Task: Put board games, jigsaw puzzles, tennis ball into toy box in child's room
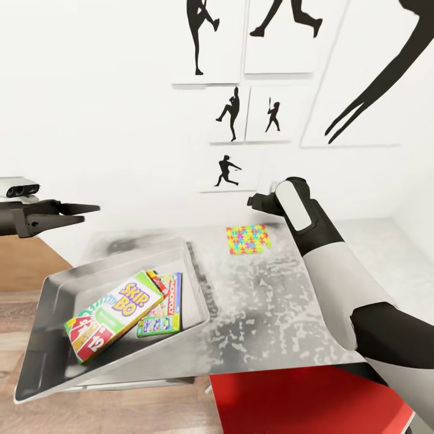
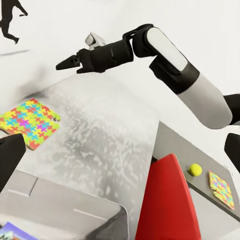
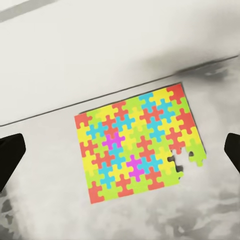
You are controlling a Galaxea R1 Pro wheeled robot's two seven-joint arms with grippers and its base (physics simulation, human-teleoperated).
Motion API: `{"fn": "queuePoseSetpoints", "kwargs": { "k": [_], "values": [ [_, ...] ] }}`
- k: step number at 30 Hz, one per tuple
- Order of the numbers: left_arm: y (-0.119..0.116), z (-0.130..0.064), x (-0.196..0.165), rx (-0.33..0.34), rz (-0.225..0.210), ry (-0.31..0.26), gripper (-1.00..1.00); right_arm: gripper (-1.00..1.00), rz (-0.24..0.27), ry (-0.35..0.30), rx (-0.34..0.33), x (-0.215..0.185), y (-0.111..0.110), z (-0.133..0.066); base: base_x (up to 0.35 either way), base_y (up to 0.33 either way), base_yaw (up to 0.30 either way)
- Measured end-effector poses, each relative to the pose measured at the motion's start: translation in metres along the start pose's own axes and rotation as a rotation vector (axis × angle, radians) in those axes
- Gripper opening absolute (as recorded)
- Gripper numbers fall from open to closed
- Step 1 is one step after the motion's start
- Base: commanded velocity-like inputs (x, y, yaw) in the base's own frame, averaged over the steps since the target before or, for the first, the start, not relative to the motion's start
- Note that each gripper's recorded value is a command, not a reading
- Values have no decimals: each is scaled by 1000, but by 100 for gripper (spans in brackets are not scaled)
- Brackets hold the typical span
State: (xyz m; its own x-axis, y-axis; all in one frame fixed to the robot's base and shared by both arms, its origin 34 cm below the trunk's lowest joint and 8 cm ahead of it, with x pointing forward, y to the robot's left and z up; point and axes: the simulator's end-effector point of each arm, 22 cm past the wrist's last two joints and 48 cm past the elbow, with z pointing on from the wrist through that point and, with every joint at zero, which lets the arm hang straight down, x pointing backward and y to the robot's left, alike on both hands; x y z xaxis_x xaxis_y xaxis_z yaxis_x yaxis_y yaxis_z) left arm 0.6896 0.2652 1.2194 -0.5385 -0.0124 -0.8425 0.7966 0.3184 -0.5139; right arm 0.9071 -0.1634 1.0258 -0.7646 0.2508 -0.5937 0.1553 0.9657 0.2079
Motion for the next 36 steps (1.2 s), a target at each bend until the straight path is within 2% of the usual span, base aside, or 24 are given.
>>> {"fn": "queuePoseSetpoints", "kwargs": {
  "k": [3,9,14,23,36],
  "values": [
    [2,-7,-1,-15,3,6,100,100,1,3,2,2,-1,3,0,0,0],
    [-18,-26,-27,49,36,-40,100,100,3,13,-1,6,0,9,0,0,0],
    [-25,-38,-35,63,47,-49,100,100,3,22,-5,11,3,14,0,0,0],
    [-21,-41,-34,65,38,-46,100,100,4,37,-4,19,2,23,0,0,0],
    [-11,-33,-25,78,14,-41,100,100,4,58,-1,29,0,36,0,0,0]
  ]
}}
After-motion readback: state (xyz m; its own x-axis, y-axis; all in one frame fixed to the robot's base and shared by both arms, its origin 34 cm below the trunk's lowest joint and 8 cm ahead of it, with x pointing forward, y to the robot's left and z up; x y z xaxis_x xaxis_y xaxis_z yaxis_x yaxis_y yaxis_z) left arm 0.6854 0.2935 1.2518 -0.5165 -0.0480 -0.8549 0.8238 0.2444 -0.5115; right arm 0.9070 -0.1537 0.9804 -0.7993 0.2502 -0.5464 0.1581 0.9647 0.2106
